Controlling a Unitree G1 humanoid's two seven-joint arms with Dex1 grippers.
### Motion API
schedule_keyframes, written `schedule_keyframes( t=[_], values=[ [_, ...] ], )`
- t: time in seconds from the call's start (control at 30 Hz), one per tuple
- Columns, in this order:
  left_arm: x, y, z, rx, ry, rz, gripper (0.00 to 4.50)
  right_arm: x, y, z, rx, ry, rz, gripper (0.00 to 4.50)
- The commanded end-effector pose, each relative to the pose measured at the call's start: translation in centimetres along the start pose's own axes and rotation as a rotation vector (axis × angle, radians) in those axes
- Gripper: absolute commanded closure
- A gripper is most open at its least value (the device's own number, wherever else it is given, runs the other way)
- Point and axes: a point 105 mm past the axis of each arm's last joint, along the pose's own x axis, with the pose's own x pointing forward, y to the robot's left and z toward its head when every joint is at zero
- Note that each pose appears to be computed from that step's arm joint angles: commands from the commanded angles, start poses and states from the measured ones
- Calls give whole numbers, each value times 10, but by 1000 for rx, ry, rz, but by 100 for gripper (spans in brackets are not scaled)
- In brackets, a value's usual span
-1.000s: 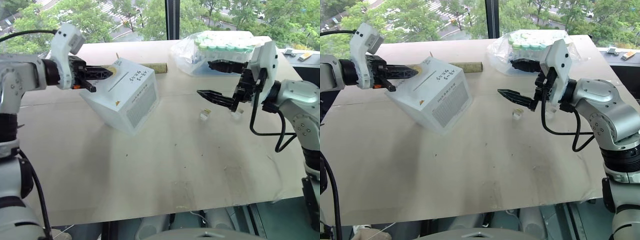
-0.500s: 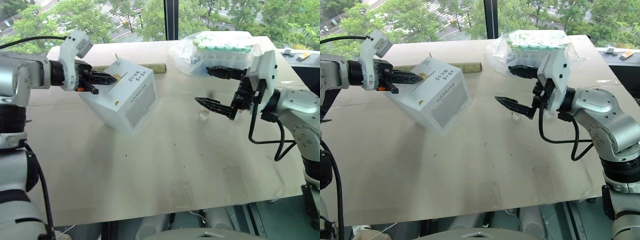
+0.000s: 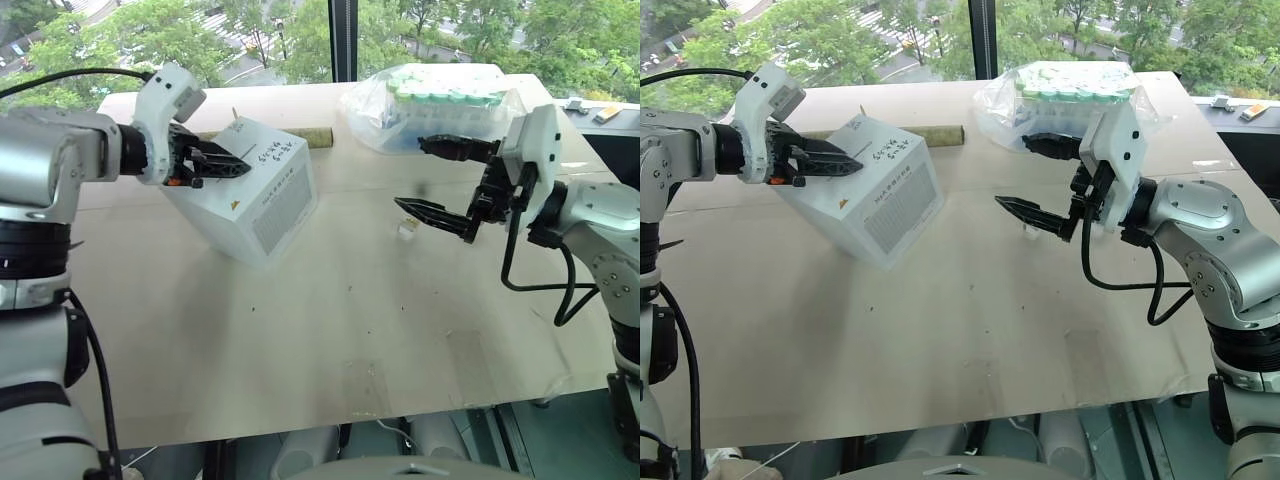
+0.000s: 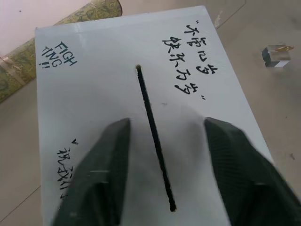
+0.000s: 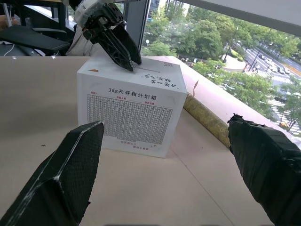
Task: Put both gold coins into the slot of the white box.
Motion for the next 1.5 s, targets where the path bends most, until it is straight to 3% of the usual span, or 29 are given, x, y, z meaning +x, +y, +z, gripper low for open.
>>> schedule_keyframes(
  t=[0.03,0.1,0.2,0.37,0.4,0.47,0.6,0.83,0.93,1.0,1.03,1.5],
  values=[
    [-26,-30,32,52,-258,-205,111,-9,-14,-10,7,89,-77,0],
    [-38,-62,38,118,-426,-385,111,-17,-20,-25,51,156,-140,0],
    [-37,-94,17,163,-386,-502,111,-21,2,-43,104,225,-188,0],
    [-36,-131,-8,216,-388,-623,111,-16,-7,-78,195,325,-276,0],
    [-33,-133,-11,212,-400,-606,111,-14,-7,-82,198,334,-277,0],
    [-26,-137,-20,232,-398,-571,101,-9,-7,-88,197,352,-280,86],
    [-10,-137,-35,215,-459,-370,101,6,-19,-108,190,404,-352,86],
    [-6,-146,-61,146,-433,-313,101,14,-25,-121,185,431,-381,86],
    [-5,-148,-65,134,-434,-303,101,17,-28,-125,187,434,-382,164],
    [-4,-149,-67,129,-435,-302,101,19,-30,-127,187,436,-387,253],
    [-4,-150,-68,126,-437,-302,101,20,-31,-128,186,440,-388,271],
    [-3,-150,-79,104,-424,-304,101,27,-28,-140,190,467,-366,271]
  ],
)
